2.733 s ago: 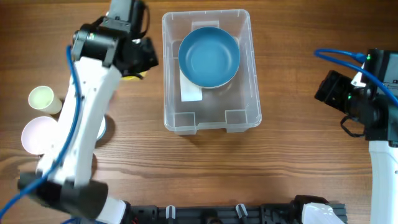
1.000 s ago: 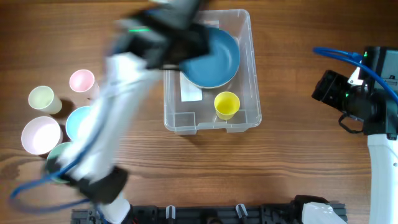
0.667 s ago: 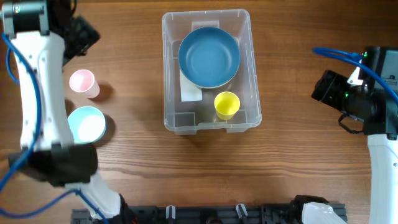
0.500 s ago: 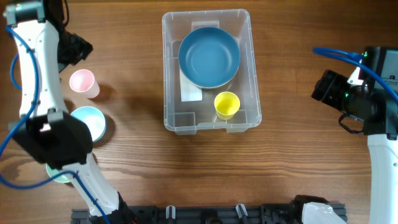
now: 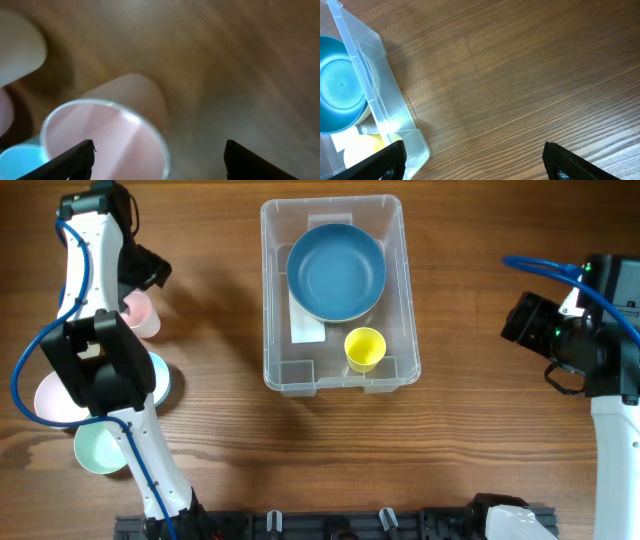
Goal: Pack container
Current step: 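Move the left gripper back to the pink cup and grasp it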
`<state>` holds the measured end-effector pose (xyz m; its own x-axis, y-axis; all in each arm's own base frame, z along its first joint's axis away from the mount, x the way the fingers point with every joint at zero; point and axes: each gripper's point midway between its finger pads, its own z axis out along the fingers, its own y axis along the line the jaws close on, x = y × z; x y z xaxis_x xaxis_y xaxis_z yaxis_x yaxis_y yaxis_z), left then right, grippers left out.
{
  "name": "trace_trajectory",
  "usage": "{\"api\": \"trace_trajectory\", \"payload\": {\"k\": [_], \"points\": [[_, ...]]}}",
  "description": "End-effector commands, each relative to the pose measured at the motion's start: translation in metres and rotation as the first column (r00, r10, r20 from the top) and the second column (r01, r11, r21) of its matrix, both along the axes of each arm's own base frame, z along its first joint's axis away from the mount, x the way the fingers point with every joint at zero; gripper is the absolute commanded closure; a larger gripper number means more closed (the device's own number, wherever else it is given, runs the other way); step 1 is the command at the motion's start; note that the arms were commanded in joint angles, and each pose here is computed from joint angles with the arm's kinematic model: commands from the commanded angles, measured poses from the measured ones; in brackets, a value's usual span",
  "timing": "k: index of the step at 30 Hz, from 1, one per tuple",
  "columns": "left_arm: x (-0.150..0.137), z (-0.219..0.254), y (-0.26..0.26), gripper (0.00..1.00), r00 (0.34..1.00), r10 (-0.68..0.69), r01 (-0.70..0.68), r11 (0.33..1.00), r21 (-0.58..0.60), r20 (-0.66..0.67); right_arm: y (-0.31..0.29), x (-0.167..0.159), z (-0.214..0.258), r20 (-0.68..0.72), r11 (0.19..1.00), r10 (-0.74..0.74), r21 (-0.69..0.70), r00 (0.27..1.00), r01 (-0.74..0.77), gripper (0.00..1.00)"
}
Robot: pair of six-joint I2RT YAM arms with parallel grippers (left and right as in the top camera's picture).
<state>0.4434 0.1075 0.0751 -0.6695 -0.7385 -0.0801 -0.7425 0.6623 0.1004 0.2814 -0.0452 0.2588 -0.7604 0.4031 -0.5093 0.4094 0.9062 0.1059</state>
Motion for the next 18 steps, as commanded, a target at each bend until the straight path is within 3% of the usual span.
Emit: {"api": "trace_trajectory", "payload": {"k": [1,2,4,16,17,18], "points": [[0.007,-0.006,-0.016,0.29,0.997,-0.082,0.082,0.996,-0.026,0.005,0.001,0.001,-0.002,-0.003,1.0,0.012,0.006,1.0,-0.012,0.11],[0.009,-0.007,-0.019,0.41,0.996,-0.087,0.087,0.996,-0.026,0.008,0.001,0.001,-0.002,-0.003,1.0,0.013,0.006,1.0,-0.013,0.11],[0.01,-0.007,-0.022,0.52,0.995,-0.095,0.095,0.995,-0.025,0.01,0.001,0.001,-0.002,-0.005,1.0,0.022,0.001,1.0,-0.022,0.11],[-0.003,-0.035,-0.027,0.45,0.994,-0.1,0.099,0.994,-0.038,-0.045,0.001,0.001,-0.002,-0.005,1.0,0.022,0.001,1.0,-0.022,0.11],[-0.005,-0.037,-0.027,0.47,0.994,-0.1,0.099,0.994,-0.039,-0.05,0.001,0.001,-0.002,-0.005,1.0,0.022,0.001,1.0,-0.022,0.11],[-0.005,-0.037,-0.027,0.57,0.994,-0.101,0.099,0.994,-0.039,-0.05,0.001,0.001,-0.002,-0.005,1.0,0.023,0.0,1.0,-0.023,0.11]]}}
